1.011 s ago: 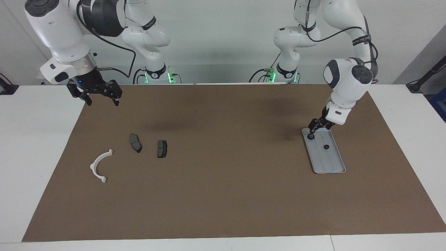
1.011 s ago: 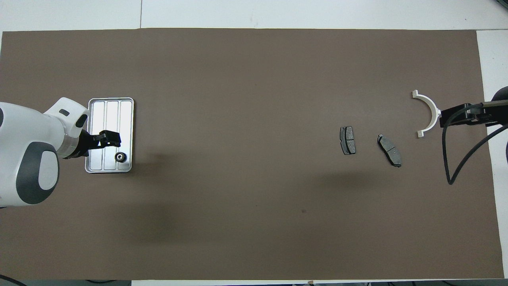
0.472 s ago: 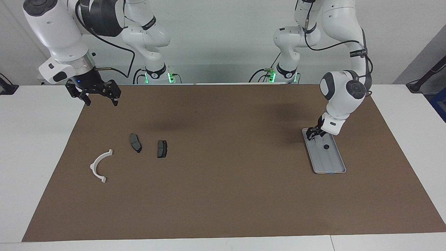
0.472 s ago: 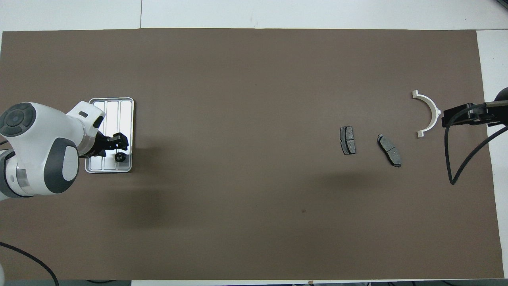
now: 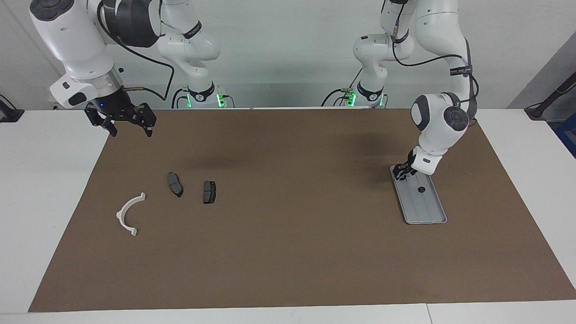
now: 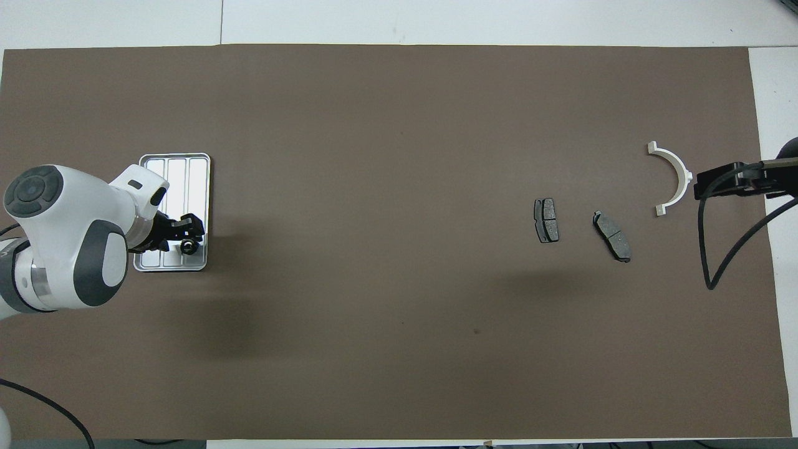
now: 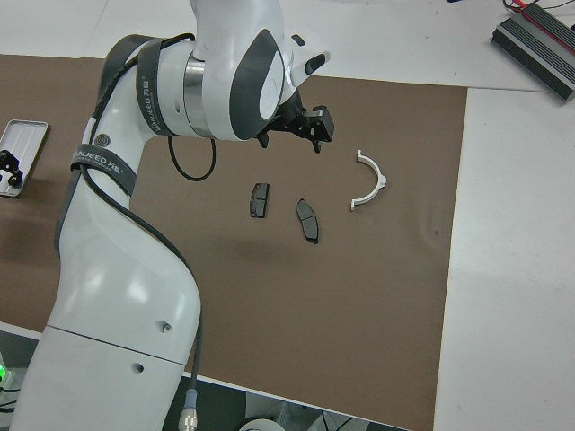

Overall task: Place bearing gear from tray to pile
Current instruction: 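Reach the left gripper into the silver tray and grasp a black gear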

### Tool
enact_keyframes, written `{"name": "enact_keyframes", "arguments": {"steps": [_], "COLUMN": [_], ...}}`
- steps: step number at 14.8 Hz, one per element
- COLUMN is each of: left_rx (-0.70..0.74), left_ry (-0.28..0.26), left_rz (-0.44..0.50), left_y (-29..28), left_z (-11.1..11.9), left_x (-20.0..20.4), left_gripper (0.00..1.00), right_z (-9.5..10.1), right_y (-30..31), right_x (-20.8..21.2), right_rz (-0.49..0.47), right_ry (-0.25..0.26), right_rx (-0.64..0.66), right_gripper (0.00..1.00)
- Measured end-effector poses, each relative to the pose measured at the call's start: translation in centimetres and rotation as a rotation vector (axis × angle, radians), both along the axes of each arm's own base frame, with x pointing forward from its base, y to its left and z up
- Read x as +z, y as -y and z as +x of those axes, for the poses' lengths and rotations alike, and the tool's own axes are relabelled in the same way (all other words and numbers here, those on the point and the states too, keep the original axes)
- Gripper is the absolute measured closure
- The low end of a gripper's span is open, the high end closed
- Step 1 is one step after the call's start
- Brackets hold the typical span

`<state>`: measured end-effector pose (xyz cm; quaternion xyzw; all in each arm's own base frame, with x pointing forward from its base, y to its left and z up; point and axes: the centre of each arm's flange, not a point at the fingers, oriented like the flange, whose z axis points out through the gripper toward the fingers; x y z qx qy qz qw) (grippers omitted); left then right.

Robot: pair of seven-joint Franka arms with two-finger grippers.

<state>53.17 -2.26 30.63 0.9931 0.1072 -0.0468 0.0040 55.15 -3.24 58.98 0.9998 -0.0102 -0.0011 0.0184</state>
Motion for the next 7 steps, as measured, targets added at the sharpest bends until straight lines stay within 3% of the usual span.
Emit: {"name": "enact_keyframes", "arguments": {"steps": [6,7], "left_rx": [-0.023,-0.024], "left_ry": [-0.016,-0.016], "left_rz": [-0.002,-0.002], "left_y": [-0.02,-0.02], "left_z": [-0.54,-0.56], "left_x": [-0.66,-0.69], "left_gripper": [0.30,0.39], "right_z": [-0.03,-0.02], "right_y": [0.00,0.00], "right_x": [-0.28,-0.29], "right_rz": [0.000,0.000], "right_ry": [-0.005,-0.004], "right_rx": [0.001,0.001], "right_gripper": [0.00,0.00]}}
